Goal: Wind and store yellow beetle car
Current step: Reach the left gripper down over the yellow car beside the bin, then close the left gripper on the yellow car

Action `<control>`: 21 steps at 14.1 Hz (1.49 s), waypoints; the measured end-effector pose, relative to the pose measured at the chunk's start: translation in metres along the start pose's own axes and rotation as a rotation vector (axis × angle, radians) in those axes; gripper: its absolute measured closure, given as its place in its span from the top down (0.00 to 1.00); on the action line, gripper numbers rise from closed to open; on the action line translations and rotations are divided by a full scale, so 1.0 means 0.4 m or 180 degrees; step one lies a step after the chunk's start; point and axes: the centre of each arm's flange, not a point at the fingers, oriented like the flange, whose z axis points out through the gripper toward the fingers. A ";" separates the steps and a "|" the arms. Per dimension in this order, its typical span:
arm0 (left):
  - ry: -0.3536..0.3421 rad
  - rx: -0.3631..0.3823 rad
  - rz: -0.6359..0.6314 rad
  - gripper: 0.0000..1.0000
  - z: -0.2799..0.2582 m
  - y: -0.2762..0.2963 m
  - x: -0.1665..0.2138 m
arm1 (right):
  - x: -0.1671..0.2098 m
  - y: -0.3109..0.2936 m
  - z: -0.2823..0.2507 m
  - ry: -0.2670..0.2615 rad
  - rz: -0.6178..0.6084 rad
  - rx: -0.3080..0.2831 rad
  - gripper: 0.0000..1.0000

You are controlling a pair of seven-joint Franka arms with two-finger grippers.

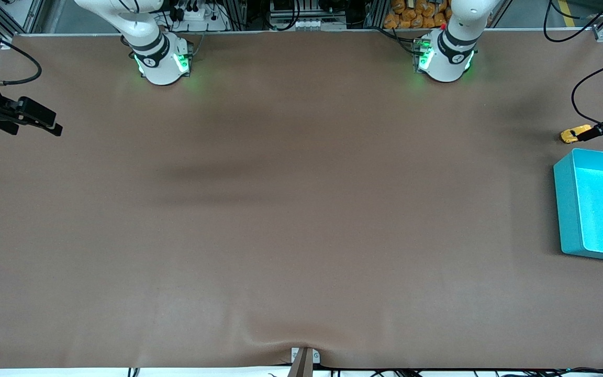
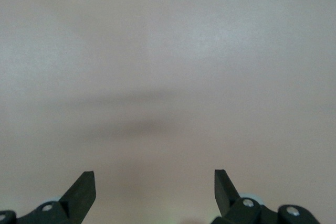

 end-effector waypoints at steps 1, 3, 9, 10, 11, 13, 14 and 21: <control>0.0009 -0.0006 -0.0014 1.00 0.009 0.000 -0.002 | 0.000 -0.003 0.000 0.0000 -0.0007 0.0000 1.00; 0.0027 -0.0042 -0.0155 1.00 0.028 -0.028 -0.011 | 0.000 -0.004 0.000 -0.0001 -0.0009 0.0000 1.00; -0.0029 -0.0267 -0.1005 1.00 0.077 -0.075 -0.036 | 0.000 0.001 0.002 -0.0005 0.0001 0.0001 1.00; -0.0048 -0.0272 -0.1147 1.00 0.081 -0.072 -0.039 | 0.000 -0.001 0.002 -0.0005 -0.0003 0.0000 1.00; -0.0065 -0.0289 -0.1302 1.00 0.085 -0.070 -0.042 | 0.000 -0.002 0.002 -0.0005 -0.0007 0.0000 1.00; -0.0087 -0.0395 -0.1665 1.00 0.089 -0.076 -0.047 | 0.000 -0.005 0.003 -0.0007 -0.0013 0.0000 1.00; -0.0096 -0.0469 -0.1846 1.00 0.091 -0.086 -0.052 | 0.000 -0.006 0.003 -0.0007 -0.0016 0.0000 1.00; -0.0170 -0.0958 -0.2962 1.00 0.119 -0.210 -0.115 | -0.001 -0.014 0.007 -0.0020 -0.0035 -0.0002 1.00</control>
